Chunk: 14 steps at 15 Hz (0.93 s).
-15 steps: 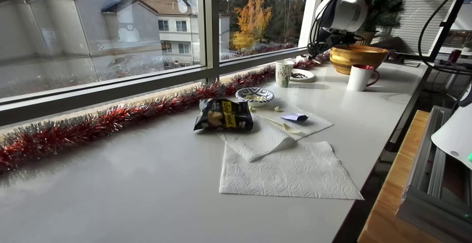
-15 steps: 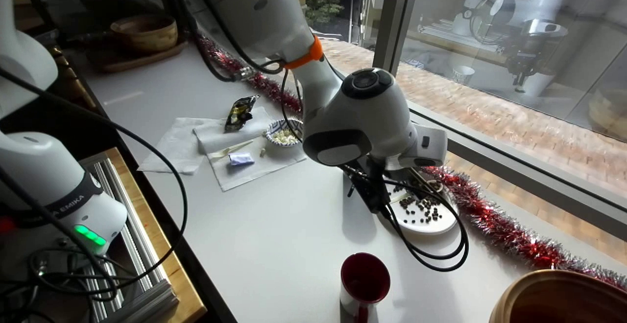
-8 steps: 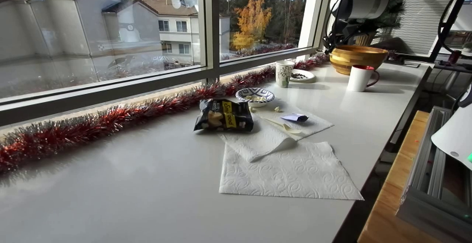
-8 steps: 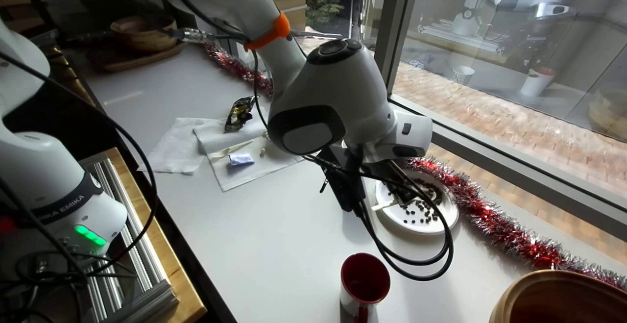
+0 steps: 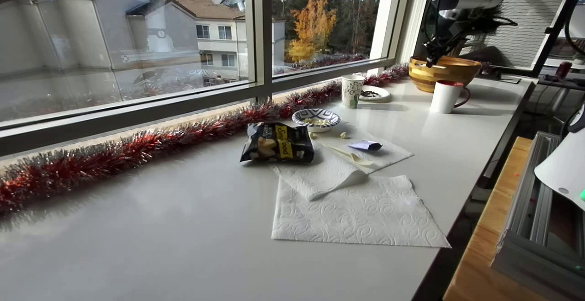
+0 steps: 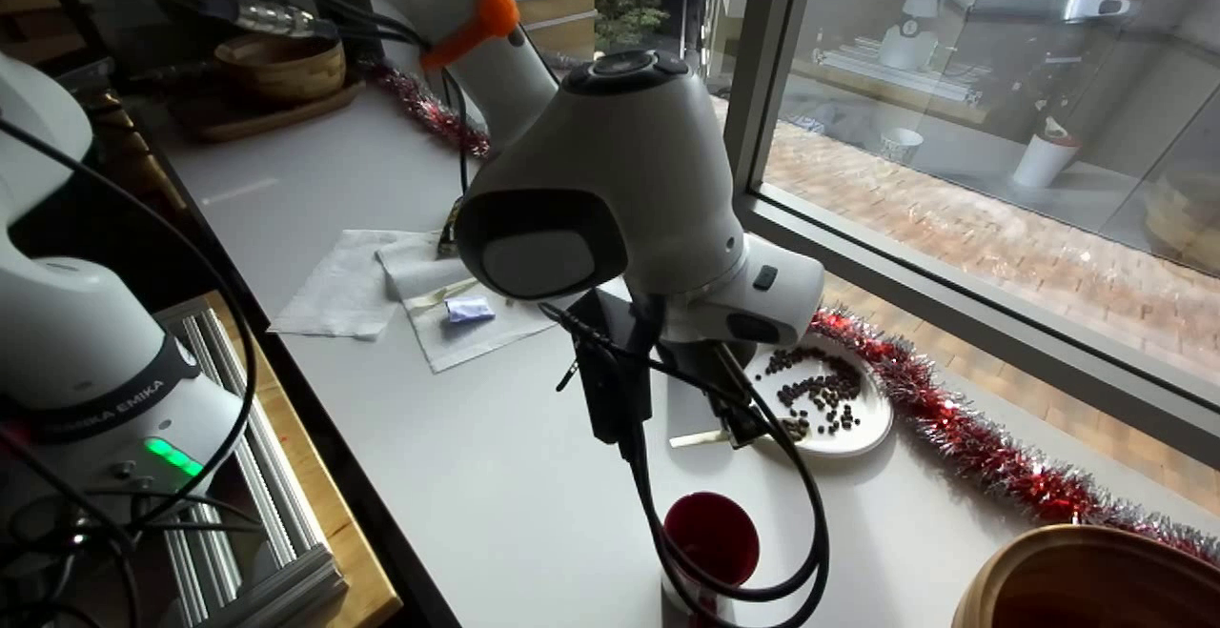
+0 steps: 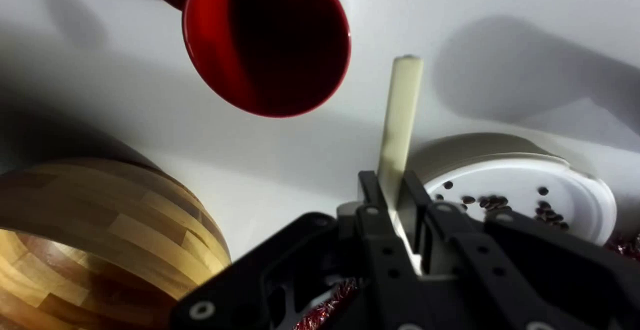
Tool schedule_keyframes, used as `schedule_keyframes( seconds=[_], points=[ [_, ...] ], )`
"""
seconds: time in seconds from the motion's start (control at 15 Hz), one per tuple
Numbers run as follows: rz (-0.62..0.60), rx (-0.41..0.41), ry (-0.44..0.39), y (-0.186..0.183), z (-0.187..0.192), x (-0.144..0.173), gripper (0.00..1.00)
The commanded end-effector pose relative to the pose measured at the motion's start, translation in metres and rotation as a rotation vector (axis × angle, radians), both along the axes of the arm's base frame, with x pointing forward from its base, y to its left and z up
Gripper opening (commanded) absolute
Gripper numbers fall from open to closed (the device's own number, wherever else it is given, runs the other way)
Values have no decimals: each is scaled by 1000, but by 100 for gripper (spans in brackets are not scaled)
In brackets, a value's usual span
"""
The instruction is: Use the spoon to move the contents on the plate to the cup
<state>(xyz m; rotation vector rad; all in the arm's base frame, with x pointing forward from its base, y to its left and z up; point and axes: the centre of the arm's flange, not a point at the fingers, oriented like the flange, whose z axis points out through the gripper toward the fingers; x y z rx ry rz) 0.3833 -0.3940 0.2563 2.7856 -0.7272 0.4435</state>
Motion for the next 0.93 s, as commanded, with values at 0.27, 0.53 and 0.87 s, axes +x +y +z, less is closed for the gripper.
schedule_keyframes(
  seconds=[0.27, 0.53, 0.87],
  points=[
    [-60, 42, 50, 3, 22, -41, 3],
    [-46, 43, 84, -10, 9, -43, 14],
    [-43, 47, 98, -10, 7, -47, 14]
  ],
)
